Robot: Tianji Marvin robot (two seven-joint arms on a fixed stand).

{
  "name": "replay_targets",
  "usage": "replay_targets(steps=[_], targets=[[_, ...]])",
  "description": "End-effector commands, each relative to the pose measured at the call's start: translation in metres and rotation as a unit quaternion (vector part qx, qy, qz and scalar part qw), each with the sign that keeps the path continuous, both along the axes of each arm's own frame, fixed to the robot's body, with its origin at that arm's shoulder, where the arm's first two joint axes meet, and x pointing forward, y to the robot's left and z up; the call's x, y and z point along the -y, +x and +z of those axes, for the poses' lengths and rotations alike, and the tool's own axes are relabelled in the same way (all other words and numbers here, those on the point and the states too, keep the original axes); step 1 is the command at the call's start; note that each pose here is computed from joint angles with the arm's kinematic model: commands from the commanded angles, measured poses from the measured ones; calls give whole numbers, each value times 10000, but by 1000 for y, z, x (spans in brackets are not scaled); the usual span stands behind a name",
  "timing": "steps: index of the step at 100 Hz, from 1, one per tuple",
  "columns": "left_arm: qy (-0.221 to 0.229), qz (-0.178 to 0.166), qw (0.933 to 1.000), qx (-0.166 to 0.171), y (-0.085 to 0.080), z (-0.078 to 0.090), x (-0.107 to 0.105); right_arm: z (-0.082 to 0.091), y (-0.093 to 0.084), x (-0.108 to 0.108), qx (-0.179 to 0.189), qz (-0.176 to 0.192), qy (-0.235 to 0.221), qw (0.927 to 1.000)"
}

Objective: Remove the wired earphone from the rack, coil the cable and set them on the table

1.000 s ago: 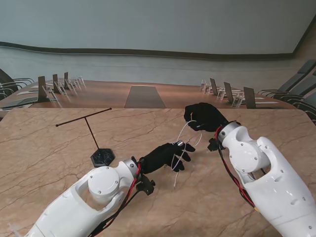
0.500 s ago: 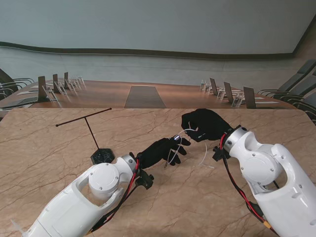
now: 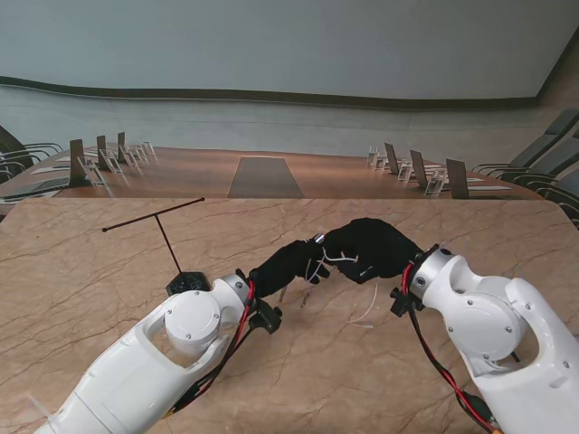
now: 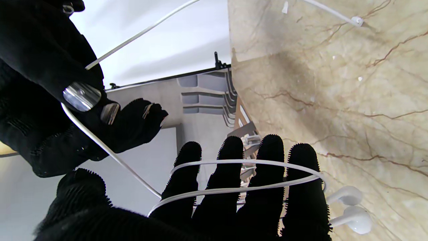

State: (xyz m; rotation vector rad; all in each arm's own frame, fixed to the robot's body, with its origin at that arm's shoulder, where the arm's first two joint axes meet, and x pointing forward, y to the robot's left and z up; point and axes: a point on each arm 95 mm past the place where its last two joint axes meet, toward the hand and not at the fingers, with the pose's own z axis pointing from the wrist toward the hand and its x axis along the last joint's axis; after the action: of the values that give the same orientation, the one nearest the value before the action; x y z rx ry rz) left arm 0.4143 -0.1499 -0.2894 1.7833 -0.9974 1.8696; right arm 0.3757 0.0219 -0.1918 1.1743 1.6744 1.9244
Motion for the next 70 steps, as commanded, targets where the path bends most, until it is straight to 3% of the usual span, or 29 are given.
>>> replay_targets(steps=[1,29,70], targets=[[-54,6,10000,50,3,4,2,0,-7,-7,-33,134,-22,9999],[-111,0,9997,215,9,13,0,-14,-11,-12,-341,95,-104,9993],[-79,-1,9995,318,10,16,-3,-59,-16,-24,-1082,-159,105,9939]])
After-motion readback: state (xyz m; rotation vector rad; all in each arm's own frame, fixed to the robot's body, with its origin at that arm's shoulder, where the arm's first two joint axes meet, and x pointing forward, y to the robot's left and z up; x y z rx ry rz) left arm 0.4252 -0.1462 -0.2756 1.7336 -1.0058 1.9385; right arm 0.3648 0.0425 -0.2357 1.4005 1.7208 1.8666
